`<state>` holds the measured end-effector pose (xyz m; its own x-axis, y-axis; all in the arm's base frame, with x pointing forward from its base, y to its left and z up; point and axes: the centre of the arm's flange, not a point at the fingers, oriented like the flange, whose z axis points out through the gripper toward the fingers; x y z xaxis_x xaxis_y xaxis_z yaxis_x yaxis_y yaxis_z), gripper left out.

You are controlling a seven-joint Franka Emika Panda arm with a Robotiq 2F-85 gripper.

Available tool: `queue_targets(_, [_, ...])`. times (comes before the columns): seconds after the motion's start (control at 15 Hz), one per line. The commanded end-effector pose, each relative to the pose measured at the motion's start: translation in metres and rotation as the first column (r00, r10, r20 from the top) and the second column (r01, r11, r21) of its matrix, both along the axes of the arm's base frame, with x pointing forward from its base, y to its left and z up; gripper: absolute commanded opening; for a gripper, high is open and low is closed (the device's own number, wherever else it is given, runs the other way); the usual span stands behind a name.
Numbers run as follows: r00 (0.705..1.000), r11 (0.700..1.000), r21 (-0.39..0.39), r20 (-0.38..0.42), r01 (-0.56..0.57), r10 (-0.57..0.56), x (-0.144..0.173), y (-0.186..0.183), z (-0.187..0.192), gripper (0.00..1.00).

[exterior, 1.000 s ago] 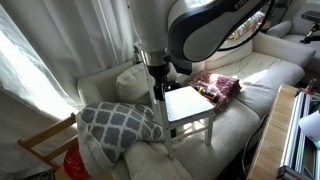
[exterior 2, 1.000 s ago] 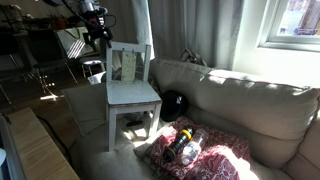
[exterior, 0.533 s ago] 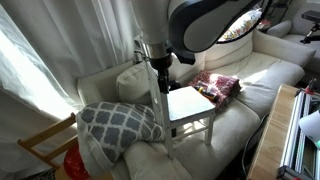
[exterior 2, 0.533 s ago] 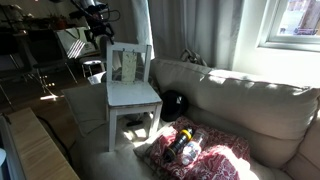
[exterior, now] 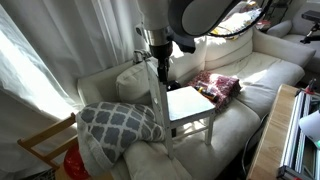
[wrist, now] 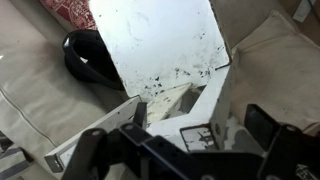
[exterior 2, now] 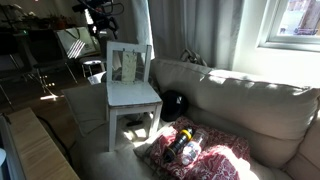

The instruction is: Turn the chair ninety degrees anticlockwise, pick up the hat and hang it on the right corner of the chair backrest

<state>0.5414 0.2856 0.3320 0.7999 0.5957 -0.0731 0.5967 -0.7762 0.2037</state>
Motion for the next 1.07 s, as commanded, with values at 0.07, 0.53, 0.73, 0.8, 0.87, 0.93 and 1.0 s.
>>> queue_targets(0.07, [0.975,0.977,0.020,0.065,0.212,-0.213,0.015,-0.047,0.019,1.00])
queue_targets(0.53, [0.952,0.956,0.025,0.086,0.293,-0.294,0.036,-0.084,0.029,1.00])
queue_targets(0.73, [0.950,0.954,0.027,0.087,0.298,-0.299,0.034,-0.080,0.029,1.00])
queue_targets(0.8, [0.950,0.954,0.027,0.087,0.298,-0.299,0.034,-0.080,0.029,1.00])
queue_targets(0.87, [0.944,0.946,-0.007,0.077,0.323,-0.322,0.045,-0.087,0.022,1.00])
queue_targets(0.93, [0.922,0.922,-0.029,0.061,0.385,-0.383,0.059,-0.097,0.014,1.00])
queue_targets(1.0, [0.897,0.895,-0.048,0.042,0.443,-0.441,0.077,-0.119,0.001,1.00])
